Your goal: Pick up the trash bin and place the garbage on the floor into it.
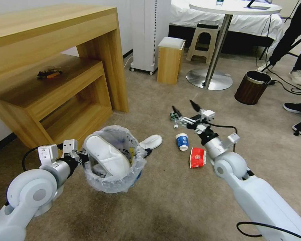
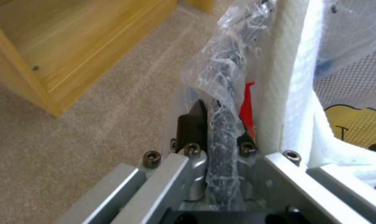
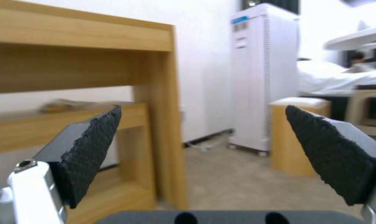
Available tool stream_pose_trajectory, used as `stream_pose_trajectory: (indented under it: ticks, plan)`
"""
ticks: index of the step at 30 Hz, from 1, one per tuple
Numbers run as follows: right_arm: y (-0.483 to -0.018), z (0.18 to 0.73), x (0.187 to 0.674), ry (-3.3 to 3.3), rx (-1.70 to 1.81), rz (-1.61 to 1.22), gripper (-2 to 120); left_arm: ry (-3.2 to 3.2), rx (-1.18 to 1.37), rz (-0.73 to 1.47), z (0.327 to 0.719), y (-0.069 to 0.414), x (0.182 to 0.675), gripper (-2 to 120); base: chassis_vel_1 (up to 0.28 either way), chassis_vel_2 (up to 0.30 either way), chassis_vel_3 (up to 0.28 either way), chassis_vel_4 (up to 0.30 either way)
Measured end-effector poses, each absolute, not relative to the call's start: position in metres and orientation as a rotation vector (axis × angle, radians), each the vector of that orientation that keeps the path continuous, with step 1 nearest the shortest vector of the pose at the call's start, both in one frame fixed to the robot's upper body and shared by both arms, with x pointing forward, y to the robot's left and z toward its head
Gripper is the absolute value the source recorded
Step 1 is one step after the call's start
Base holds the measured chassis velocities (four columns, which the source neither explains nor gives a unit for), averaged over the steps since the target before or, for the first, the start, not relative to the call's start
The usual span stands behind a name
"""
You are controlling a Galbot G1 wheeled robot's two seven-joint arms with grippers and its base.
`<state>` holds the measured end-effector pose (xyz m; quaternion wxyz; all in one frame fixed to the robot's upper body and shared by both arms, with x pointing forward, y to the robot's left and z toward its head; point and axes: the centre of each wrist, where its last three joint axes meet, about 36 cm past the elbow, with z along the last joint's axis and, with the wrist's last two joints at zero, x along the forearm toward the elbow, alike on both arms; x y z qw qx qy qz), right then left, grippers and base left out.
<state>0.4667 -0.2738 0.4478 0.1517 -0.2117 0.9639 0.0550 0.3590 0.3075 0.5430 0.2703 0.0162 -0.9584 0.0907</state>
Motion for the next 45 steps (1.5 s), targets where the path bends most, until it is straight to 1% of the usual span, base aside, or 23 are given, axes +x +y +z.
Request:
stream_pose_trajectory:
  ticks: [5, 8, 15, 38, 45]
  plan:
    - [-0.284, 0.447, 0.463, 2.796, -0.476, 0.12, 100, -2.606, 0.091, 0.26, 0.548, 0.314, 0.356, 0, 0.0, 0.0, 0.0, 0.0]
    - [-0.296, 0.446, 0.46, 2.818, -0.383, 0.095, 100, -2.628, 0.184, 0.257, 0.554, 0.329, 0.355, 0, 0.0, 0.0, 0.0, 0.0]
    - [-0.311, 0.443, 0.455, 2.821, -0.313, 0.07, 100, -2.628, 0.25, 0.239, 0.555, 0.341, 0.352, 0, 0.0, 0.0, 0.0, 0.0]
    - [-0.319, 0.429, 0.446, 2.832, -0.296, 0.103, 100, -2.641, 0.199, 0.271, 0.562, 0.336, 0.351, 0, 0.0, 0.0, 0.0, 0.0]
    - [-0.317, 0.426, 0.449, 2.833, -0.303, 0.108, 100, -2.638, 0.183, 0.277, 0.562, 0.334, 0.351, 0, -0.092, 0.088, 0.09, -0.098]
